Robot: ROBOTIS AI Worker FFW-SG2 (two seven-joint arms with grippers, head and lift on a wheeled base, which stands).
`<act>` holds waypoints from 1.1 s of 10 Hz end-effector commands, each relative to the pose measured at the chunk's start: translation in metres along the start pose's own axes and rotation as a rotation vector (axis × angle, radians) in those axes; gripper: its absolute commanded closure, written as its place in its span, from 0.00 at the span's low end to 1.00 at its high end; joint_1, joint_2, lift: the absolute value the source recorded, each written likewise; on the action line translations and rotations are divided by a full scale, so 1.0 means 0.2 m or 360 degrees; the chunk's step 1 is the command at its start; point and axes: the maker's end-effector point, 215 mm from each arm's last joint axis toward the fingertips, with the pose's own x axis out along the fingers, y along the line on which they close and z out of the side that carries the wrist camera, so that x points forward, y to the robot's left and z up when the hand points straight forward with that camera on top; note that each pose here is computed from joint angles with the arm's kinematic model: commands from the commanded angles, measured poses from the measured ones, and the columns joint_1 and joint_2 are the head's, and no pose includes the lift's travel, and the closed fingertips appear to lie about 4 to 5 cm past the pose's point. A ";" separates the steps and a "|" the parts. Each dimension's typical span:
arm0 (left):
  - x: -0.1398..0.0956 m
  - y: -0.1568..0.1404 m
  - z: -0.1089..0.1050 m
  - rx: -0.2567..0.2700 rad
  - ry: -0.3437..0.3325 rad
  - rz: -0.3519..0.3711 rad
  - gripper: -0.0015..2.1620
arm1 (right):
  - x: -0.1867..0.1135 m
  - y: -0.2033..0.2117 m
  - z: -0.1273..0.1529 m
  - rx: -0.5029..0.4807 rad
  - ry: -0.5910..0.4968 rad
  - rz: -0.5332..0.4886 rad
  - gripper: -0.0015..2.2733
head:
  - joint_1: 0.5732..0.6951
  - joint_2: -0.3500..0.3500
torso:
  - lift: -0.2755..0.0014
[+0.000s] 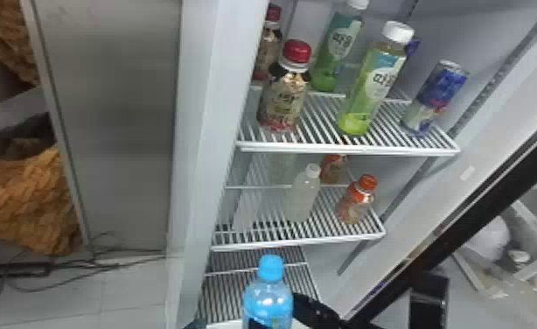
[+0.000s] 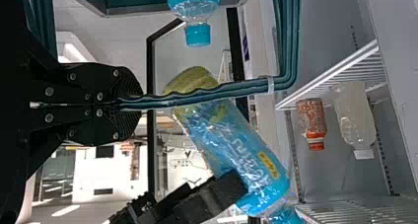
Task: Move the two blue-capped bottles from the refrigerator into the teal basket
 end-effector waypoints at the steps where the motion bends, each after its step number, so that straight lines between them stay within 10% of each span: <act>1: 0.00 0.00 0.00 -0.0002 0.0001 0.0001 0.54 | -0.01 0.01 -0.06 0.0031 0.0059 0.0013 0.28 | 1.00 0.00 | 0.39; 11: 0.00 -0.01 0.02 0.0002 -0.0020 -0.0010 0.54 | 0.21 -0.12 -0.40 0.0307 0.0147 0.0163 0.28 | 1.00 0.00 | 0.39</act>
